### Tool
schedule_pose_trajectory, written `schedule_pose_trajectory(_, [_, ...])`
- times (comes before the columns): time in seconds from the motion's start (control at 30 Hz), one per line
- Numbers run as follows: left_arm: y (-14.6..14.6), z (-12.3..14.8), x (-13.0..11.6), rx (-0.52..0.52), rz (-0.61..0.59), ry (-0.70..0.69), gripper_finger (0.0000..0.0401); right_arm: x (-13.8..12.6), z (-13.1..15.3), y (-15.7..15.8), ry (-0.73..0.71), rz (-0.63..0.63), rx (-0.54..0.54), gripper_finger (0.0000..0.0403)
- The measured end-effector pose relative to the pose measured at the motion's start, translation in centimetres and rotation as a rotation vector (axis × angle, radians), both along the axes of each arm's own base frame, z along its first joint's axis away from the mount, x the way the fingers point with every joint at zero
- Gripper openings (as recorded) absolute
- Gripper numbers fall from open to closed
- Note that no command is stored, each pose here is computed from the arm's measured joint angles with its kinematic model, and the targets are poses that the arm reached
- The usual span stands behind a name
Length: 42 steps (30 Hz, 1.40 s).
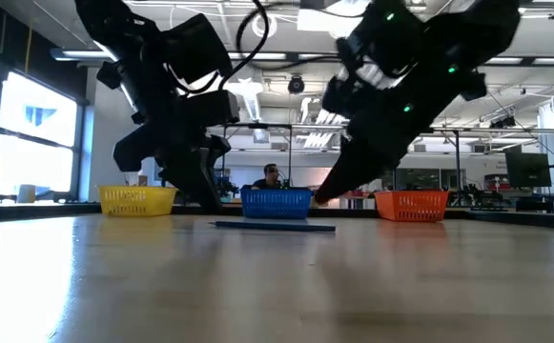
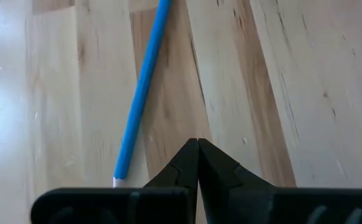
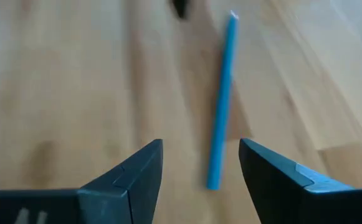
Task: Sort crayons/erasers/pens/pencils in bins
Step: Put the blue colored pencil into the yellow bin
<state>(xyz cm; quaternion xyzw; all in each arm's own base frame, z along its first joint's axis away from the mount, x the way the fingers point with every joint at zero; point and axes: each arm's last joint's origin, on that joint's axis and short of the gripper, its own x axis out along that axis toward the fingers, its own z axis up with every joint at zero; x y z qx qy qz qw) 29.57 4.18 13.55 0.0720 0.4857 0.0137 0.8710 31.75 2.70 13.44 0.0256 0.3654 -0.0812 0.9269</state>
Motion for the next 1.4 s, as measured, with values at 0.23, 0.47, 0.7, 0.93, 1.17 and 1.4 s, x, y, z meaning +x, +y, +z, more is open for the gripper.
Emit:
schedule_pose_trajectory(0.23, [-0.6, 0.1, -0.6, -0.025, 0.021, 0.029, 0.0, 1.7, -2.1, -1.8, 0.106, -0.059, 0.041, 0.0199])
schedule_pose_trajectory(0.47, [-1.3, -0.1, -3.2, -0.109, 0.069, -0.056, 0.0, 1.8, -2.9, -2.1, 0.127, -0.08, 0.04, 0.0135])
schedule_pose_trajectory(0.7, [-2.7, 0.7, -6.6, -0.276, 0.201, -0.3, 0.0, 1.7, -3.0, -2.1, 0.139, -0.058, 0.018, 0.0037])
schedule_pose_trajectory(0.93, [-3.6, 0.4, -8.9, -0.467, 0.452, -0.477, 0.0, 2.0, -2.8, -2.1, 0.093, -0.068, 0.036, 0.0014])
schedule_pose_trajectory(1.17, [-4.5, -1.6, -11.6, -0.543, 0.567, -0.694, 0.0, 2.7, -2.4, -2.1, -0.024, -0.132, 0.089, 0.0004])
schedule_pose_trajectory(1.4, [-4.8, -1.1, -12.2, -0.653, 0.56, -0.817, 0.0021, 3.7, -1.0, -2.0, -0.201, -0.148, 0.122, 0.0002])
